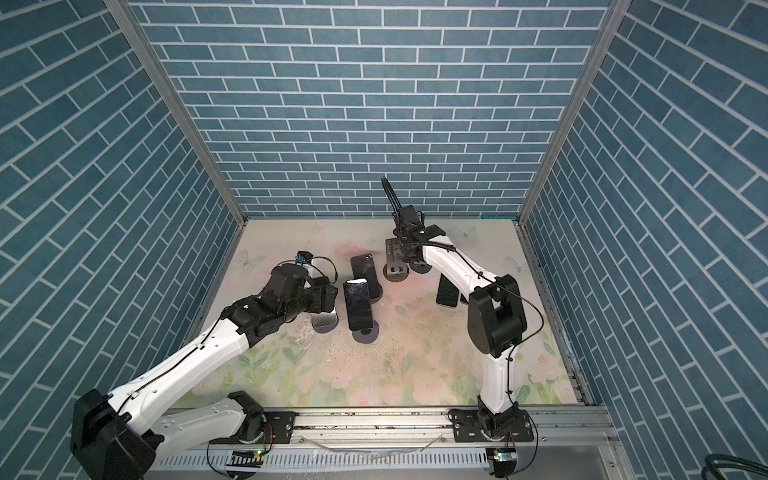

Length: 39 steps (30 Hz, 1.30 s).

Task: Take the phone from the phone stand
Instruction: 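Swing the right gripper back toward the central phones while the left gripper advances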

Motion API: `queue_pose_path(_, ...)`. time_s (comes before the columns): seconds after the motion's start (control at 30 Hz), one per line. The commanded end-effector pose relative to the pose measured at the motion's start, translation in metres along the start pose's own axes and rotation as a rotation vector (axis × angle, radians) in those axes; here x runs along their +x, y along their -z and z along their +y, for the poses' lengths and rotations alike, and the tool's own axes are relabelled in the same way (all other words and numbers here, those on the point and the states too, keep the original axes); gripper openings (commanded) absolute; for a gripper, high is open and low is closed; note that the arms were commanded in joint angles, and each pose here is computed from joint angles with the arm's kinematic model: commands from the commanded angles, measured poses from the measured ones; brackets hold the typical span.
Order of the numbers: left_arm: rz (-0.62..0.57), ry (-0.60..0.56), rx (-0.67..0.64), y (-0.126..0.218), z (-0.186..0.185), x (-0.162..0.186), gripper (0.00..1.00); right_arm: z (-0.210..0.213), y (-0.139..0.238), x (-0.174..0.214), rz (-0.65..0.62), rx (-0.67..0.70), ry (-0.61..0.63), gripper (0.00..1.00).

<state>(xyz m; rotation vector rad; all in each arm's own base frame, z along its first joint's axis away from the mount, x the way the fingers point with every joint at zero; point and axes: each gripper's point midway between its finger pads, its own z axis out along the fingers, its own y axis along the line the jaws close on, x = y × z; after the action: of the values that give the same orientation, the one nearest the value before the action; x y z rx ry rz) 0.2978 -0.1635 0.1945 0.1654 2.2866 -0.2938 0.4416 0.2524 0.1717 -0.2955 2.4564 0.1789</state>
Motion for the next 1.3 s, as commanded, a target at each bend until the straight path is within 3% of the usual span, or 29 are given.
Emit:
queue_pose_path(0.0, -0.005, 0.011, -0.002, 0.002, 0.0, 0.0, 1.0, -0.015, 0.01, 0.006, -0.039, 0.049, -0.044, 0.9)
queue_pose_path(0.3, 0.014, 0.023, -0.003, -0.002, -0.001, 0.008, 1.0, -0.047, 0.026, 0.05, -0.006, 0.166, -0.065, 0.9)
queue_pose_path(0.53, 0.015, 0.028, 0.014, -0.004, -0.008, 0.01, 1.0, -0.053, 0.024, 0.076, 0.032, 0.167, -0.106, 0.9)
queue_pose_path(1.13, 0.074, -0.039, -0.033, -0.016, -0.044, 0.022, 1.0, -0.063, 0.024, 0.08, 0.024, 0.218, -0.083, 0.91)
queue_pose_path(1.27, 0.072, -0.008, -0.057, -0.018, -0.051, 0.021, 1.0, -0.068, 0.022, 0.083, 0.03, 0.239, -0.075, 0.91)
